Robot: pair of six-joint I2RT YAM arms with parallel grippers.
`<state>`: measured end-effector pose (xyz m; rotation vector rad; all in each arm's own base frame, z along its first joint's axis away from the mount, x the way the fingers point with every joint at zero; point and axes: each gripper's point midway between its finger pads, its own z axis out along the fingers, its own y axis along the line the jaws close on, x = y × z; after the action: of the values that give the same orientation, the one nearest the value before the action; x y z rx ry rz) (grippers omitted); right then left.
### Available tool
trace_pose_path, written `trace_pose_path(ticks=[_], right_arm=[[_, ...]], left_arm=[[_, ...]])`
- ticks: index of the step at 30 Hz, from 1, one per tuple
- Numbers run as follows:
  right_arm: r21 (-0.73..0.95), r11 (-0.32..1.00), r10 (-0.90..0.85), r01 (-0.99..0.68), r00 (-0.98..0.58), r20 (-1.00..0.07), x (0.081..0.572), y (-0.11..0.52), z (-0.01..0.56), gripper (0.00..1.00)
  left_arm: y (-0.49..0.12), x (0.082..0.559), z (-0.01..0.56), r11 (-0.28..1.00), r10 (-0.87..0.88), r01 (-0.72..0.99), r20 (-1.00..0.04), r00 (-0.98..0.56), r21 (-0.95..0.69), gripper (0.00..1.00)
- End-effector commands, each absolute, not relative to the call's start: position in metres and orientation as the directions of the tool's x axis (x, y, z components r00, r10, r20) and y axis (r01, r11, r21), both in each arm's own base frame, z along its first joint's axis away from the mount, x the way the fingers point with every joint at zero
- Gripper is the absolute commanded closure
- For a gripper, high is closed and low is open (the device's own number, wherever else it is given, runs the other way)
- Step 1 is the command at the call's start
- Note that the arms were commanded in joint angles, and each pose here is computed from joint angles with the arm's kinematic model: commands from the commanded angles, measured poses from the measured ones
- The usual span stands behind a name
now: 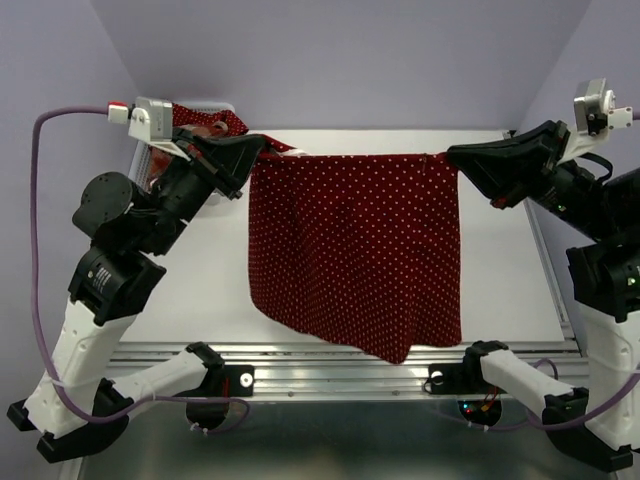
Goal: Fold and stack the skirts
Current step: Flatten the skirt out
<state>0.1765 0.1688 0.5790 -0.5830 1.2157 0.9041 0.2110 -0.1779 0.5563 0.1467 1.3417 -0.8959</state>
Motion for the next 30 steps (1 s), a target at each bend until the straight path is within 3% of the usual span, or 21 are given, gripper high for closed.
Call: trace_pose_path(ticks=[1,6,8,9,12,13,14,15,16,17,18,21,22,23,30], right_arm=[[0.211,0.626,0.302,-0.751,-0.015,-0.953,0.233,0.164,0.553,0.99],[0.327,0.804,0.255,-0.498,-0.207,-0.944,0.345,0.149,0.448,0.99],[0.344,0.874,0.229,-0.342,-0.332,-0.915,0.396,0.136,0.375,0.99],[0.333,0.893,0.214,-0.304,-0.363,-0.907,0.413,0.127,0.351,0.99],[0.33,0.911,0.182,-0.247,-0.478,-0.86,0.465,0.118,0.279,0.99],[0.327,0.917,0.181,-0.227,-0.494,-0.85,0.48,0.111,0.265,0.99],[0.32,0.915,0.174,-0.243,-0.479,-0.86,0.497,0.114,0.271,0.99],[0.316,0.925,0.16,-0.213,-0.534,-0.83,0.52,0.107,0.232,0.99],[0.314,0.925,0.155,-0.214,-0.543,-0.825,0.534,0.104,0.223,0.99],[0.314,0.927,0.155,-0.206,-0.551,-0.82,0.548,0.098,0.213,0.99],[0.307,0.928,0.158,-0.211,-0.523,-0.838,0.577,0.094,0.221,0.99],[0.291,0.936,0.131,-0.2,-0.569,-0.812,0.596,0.093,0.185,1.0],[0.283,0.939,0.129,-0.194,-0.565,-0.815,0.609,0.088,0.178,0.99],[0.28,0.938,0.123,-0.203,-0.562,-0.818,0.613,0.089,0.177,0.99],[0.287,0.917,0.099,-0.276,-0.539,-0.836,0.619,0.099,0.177,0.99]], left_arm=[[-0.176,0.242,0.551,0.724,-0.495,0.554,-0.869,0.001,-0.412,1.0],[-0.195,0.338,0.446,0.864,-0.392,0.279,-0.908,-0.148,-0.419,1.0],[-0.209,0.393,0.375,0.888,-0.335,0.22,-0.897,-0.288,-0.403,1.0],[-0.222,0.426,0.32,0.907,-0.286,0.186,-0.876,-0.388,-0.378,1.0],[-0.228,0.484,0.286,0.926,-0.231,0.17,-0.863,-0.449,-0.337,1.0],[-0.237,0.51,0.228,0.946,-0.173,0.143,-0.825,-0.538,-0.292,1.0],[-0.245,0.537,0.258,0.943,-0.176,0.17,-0.861,-0.477,-0.287,1.0],[-0.249,0.564,0.204,0.957,-0.135,0.147,-0.831,-0.54,-0.251,1.0],[-0.249,0.575,0.197,0.962,-0.115,0.144,-0.823,-0.557,-0.232,1.0],[-0.254,0.6,0.246,0.955,-0.146,0.168,-0.878,-0.455,-0.246,1.0],[-0.252,0.623,0.242,0.959,-0.136,0.168,-0.894,-0.427,-0.226,1.0],[-0.248,0.641,0.226,0.959,-0.128,0.181,-0.906,-0.404,-0.216,1.0],[-0.243,0.65,0.256,0.95,-0.164,0.205,-0.936,-0.312,-0.234,1.0],[-0.243,0.645,0.218,0.948,-0.139,0.219,-0.919,-0.369,-0.232,1.0],[-0.233,0.656,0.241,0.957,-0.123,0.218,-0.949,-0.289,-0.19,1.0]])
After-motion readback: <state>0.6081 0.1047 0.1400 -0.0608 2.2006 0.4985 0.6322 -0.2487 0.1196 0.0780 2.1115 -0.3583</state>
